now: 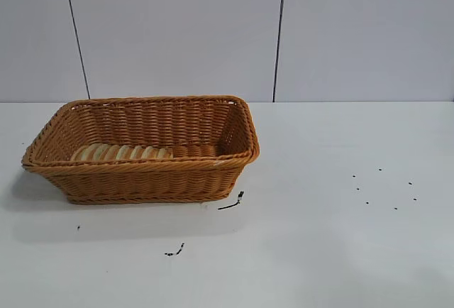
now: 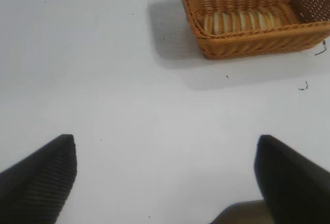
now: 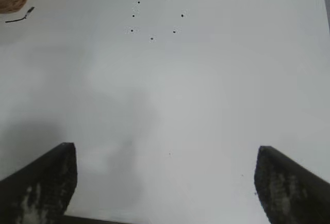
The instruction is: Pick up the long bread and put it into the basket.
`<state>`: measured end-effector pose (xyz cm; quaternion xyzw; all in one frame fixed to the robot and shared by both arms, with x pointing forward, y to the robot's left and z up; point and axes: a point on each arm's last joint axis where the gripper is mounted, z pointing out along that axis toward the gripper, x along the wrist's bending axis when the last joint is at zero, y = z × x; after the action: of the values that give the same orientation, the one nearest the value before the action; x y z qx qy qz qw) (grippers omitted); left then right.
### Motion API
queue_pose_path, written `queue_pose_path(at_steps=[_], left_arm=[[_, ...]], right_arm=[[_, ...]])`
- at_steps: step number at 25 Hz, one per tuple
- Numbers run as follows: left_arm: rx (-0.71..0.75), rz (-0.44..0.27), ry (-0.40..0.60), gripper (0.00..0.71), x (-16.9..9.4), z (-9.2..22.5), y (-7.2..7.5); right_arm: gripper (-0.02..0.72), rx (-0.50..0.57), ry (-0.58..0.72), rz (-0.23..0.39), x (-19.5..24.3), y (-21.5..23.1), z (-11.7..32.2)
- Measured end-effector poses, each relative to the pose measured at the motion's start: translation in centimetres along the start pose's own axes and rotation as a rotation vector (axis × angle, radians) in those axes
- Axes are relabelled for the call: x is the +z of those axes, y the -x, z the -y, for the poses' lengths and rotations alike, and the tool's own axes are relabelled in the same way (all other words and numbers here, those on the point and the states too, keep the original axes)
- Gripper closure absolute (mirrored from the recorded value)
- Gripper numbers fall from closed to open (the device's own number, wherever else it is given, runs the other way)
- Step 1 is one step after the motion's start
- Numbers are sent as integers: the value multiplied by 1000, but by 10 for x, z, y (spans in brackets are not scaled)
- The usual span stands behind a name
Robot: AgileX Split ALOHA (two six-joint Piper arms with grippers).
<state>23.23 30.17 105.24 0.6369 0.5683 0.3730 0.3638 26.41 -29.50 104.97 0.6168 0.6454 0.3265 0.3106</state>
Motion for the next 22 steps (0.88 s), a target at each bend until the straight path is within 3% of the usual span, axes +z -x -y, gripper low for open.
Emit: queue_pose_path(at_steps=[4,10,22], left_arm=[[0,0,0,14,0,0,0],[0,0,0,14,0,0,0],[0,0,0,14,0,0,0]], right_arm=[[66,-11,28,-16,-4,-1,2],[66,-10,183,-9,-24,-1,15],[66,-1,188,0,-24,0,15]])
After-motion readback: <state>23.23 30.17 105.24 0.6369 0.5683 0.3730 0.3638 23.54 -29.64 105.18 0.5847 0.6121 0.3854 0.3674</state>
